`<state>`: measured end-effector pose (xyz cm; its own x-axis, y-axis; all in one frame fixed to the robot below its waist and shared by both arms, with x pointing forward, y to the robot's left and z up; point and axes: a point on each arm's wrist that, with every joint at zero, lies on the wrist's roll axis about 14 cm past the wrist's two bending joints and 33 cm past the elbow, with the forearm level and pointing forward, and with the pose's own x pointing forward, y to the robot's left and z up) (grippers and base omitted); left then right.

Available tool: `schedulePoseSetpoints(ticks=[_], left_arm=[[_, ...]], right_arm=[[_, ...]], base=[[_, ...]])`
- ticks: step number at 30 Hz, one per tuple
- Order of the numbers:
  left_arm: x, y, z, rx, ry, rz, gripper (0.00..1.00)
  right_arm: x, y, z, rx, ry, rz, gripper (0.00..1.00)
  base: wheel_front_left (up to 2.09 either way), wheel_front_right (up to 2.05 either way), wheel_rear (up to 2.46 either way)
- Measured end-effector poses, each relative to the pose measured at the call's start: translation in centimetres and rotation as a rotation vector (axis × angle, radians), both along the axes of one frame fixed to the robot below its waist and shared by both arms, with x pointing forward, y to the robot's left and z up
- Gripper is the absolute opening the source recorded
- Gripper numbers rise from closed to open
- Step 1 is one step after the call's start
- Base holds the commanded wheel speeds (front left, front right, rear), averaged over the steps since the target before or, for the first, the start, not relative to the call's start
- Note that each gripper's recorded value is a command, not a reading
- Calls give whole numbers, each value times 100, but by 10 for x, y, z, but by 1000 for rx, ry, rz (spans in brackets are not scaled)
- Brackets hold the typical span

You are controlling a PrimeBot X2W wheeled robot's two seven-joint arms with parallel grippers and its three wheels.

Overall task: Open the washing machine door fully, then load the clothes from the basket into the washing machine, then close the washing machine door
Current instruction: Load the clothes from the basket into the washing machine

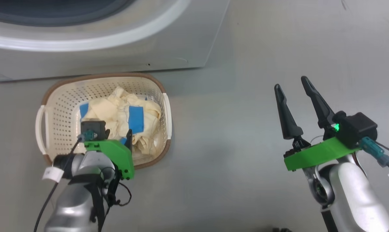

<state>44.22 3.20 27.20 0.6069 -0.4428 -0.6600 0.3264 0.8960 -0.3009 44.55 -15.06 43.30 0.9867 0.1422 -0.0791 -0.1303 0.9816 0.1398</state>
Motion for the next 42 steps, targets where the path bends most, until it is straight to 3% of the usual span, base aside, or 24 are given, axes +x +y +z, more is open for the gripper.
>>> schedulePoseSetpoints(ticks=[8,20,31,32,33,34,42], left_arm=[[16,-27,-52,-39,164,-45,100],[35,-15,-144,-33,360,8,100],[31,-32,-171,-62,437,-2,98],[30,-32,-171,-61,440,1,53],[29,-32,-170,-61,443,4,30],[29,-32,-169,-64,443,6,2],[35,-31,-154,-81,408,33,0]], right_arm=[[20,-2,-31,22,50,0,100],[34,-18,-82,25,138,-34,100],[32,-26,-100,12,181,-49,100],[32,-26,-99,12,179,-49,100],[32,-26,-98,12,177,-49,100],[33,-26,-97,12,175,-49,100],[35,-25,-85,18,146,-49,100]], base=[[0,0,0],[0,0,0],[0,0,0],[0,0,0],[0,0,0],[0,0,0],[0,0,0]])
